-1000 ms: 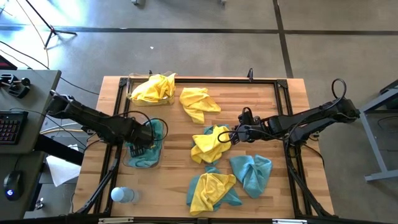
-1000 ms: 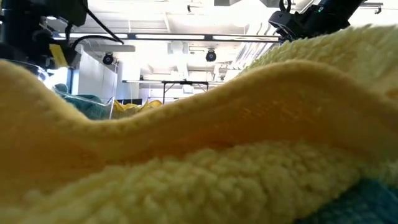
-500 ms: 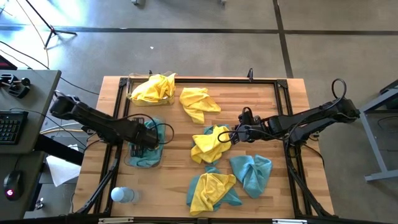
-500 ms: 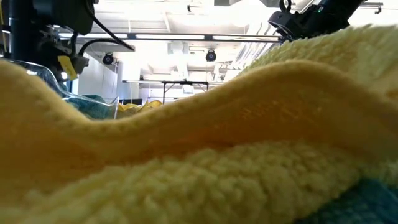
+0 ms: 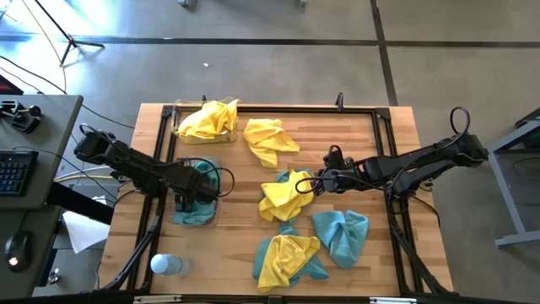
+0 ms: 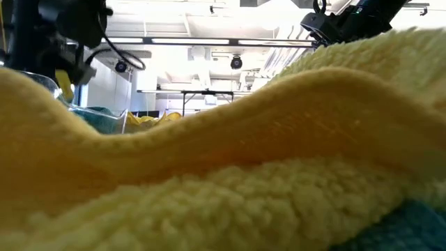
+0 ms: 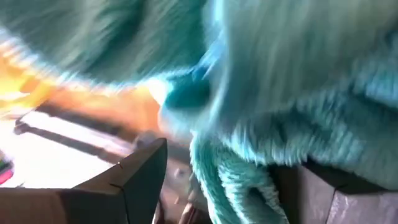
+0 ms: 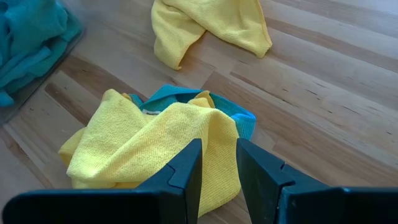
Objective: Sort microfiber towel by color & place in baskets
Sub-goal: Put the blue microfiber cloth into the bottom transparent bin, then put the yellow microfiber cloth into the top transparent bin
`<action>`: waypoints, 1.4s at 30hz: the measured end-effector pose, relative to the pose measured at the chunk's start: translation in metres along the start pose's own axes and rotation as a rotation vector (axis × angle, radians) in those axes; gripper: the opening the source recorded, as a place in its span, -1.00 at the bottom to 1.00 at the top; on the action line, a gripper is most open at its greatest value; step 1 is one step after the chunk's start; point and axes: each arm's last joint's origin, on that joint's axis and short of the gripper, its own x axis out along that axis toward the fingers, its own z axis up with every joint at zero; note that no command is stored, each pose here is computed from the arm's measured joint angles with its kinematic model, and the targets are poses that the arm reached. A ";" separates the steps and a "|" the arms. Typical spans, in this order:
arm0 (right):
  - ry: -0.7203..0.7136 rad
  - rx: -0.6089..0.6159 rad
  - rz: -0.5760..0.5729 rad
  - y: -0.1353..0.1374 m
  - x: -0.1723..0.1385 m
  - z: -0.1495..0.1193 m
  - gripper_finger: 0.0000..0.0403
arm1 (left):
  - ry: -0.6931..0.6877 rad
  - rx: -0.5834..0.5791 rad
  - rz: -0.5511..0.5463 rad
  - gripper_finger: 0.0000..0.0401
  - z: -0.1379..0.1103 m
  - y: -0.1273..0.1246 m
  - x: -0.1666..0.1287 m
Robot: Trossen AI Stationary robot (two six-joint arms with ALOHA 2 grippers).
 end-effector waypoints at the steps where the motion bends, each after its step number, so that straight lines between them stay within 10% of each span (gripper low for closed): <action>1: 0.000 0.000 0.000 0.000 0.000 0.000 -0.54 | 0.003 -0.012 0.009 0.29 -0.002 0.002 -0.006; 22: -0.004 -0.008 -0.003 0.000 0.000 0.000 -0.54 | -0.375 -0.161 -0.116 0.29 -0.008 0.030 -0.094; 32: -0.004 -0.054 -0.004 0.000 0.000 0.000 -0.54 | -0.884 -0.158 -0.243 0.29 0.049 0.013 -0.123; 42: 0.030 -0.143 -0.042 -0.005 0.000 -0.003 -0.54 | -0.828 -0.086 -0.172 0.29 0.144 -0.016 -0.137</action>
